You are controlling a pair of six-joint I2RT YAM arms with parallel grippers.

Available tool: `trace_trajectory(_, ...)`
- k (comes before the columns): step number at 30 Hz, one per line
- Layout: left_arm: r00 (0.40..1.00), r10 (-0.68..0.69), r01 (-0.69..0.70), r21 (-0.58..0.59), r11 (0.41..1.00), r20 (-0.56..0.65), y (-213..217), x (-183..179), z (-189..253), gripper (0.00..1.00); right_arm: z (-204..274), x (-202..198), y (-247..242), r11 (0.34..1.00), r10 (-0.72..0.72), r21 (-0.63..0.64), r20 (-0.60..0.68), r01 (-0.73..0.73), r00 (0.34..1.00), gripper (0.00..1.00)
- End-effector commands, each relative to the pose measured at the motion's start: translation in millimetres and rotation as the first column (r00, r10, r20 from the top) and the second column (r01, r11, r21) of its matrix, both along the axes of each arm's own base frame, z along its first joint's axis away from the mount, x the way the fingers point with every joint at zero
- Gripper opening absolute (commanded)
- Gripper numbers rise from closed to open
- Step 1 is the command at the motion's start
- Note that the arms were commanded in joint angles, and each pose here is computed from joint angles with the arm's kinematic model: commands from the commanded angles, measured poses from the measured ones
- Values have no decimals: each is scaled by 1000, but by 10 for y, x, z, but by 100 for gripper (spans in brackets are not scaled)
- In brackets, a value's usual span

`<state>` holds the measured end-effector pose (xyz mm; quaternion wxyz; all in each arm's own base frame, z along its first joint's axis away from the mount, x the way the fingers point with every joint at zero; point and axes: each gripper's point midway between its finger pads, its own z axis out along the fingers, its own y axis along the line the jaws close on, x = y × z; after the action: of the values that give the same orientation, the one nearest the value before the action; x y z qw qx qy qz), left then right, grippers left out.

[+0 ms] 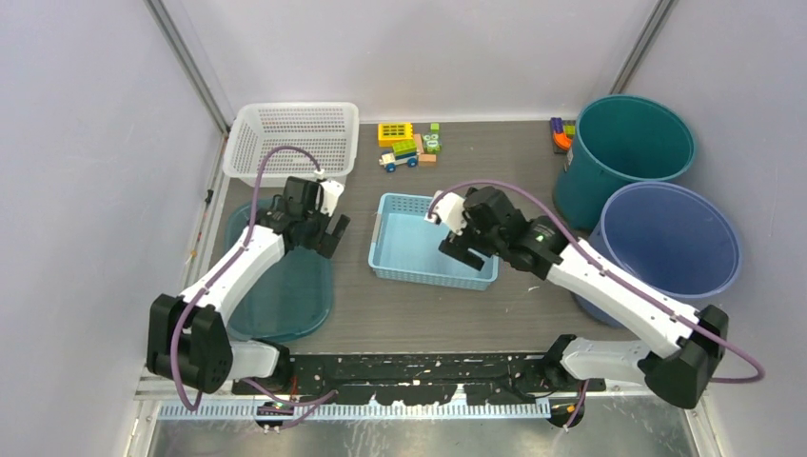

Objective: Turn the large container upside down

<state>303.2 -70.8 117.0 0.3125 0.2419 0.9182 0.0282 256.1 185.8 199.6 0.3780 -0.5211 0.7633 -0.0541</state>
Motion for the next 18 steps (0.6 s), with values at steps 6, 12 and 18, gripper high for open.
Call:
trace_trajectory(6, 1000, 12, -12, 51, 999, 2, 67, 14, 25, 95, 334, 56, -277, 986, -68, 160, 93, 52, 993, 95)
trace_trajectory(12, 999, -42, 43, 57, 997, -33, 77, -155, 37, 86, 306, 48, -341, 983, -87, 169, 98, 69, 991, 95)
trace_trajectory(18, 995, -79, 84, 79, 993, -66, 122, -300, 3, 85, 360, 27, -398, 979, -100, 188, 121, 76, 988, 97)
